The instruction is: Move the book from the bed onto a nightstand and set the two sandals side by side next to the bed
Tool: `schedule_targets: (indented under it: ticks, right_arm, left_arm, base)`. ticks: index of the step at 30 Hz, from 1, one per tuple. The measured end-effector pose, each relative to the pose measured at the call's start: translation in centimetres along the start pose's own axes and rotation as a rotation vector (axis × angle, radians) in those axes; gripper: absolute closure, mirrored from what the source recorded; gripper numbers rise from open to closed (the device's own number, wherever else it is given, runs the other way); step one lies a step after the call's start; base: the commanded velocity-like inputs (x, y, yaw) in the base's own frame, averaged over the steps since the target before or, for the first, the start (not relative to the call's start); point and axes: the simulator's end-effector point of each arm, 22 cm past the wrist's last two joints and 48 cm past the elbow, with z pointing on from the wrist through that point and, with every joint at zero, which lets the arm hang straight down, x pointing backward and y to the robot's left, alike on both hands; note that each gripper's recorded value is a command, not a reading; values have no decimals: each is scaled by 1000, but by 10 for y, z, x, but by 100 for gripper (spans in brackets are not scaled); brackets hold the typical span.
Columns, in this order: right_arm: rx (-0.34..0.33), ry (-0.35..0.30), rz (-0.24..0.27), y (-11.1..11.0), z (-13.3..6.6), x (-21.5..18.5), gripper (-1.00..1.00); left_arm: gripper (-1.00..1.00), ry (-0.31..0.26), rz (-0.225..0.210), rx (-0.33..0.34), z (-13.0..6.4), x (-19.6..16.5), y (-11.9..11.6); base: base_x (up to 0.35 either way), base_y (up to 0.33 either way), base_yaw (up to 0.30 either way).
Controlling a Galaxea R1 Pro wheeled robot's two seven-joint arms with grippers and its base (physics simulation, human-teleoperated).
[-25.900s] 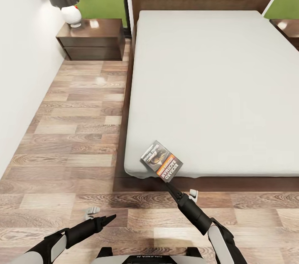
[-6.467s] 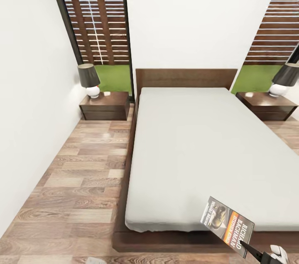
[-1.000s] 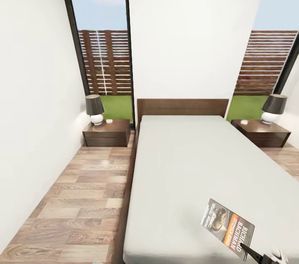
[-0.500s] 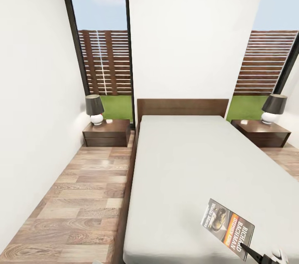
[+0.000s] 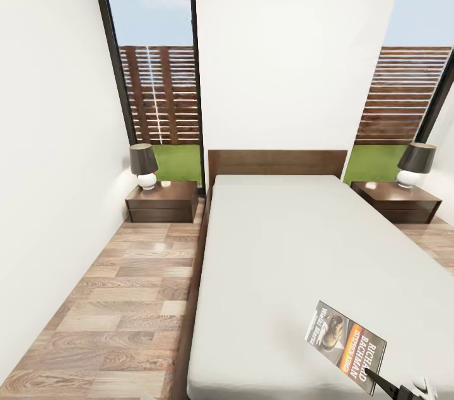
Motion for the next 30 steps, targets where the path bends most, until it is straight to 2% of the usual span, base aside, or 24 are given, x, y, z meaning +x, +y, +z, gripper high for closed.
schedule_targets:
  ticks: [30]
  right_arm:
    - [-18, -18, -14, 8, 0, -8, 100]
  left_arm:
    - [-100, -22, 19, -2, -4, -11, -2]
  base:
    - [0, 0, 8]
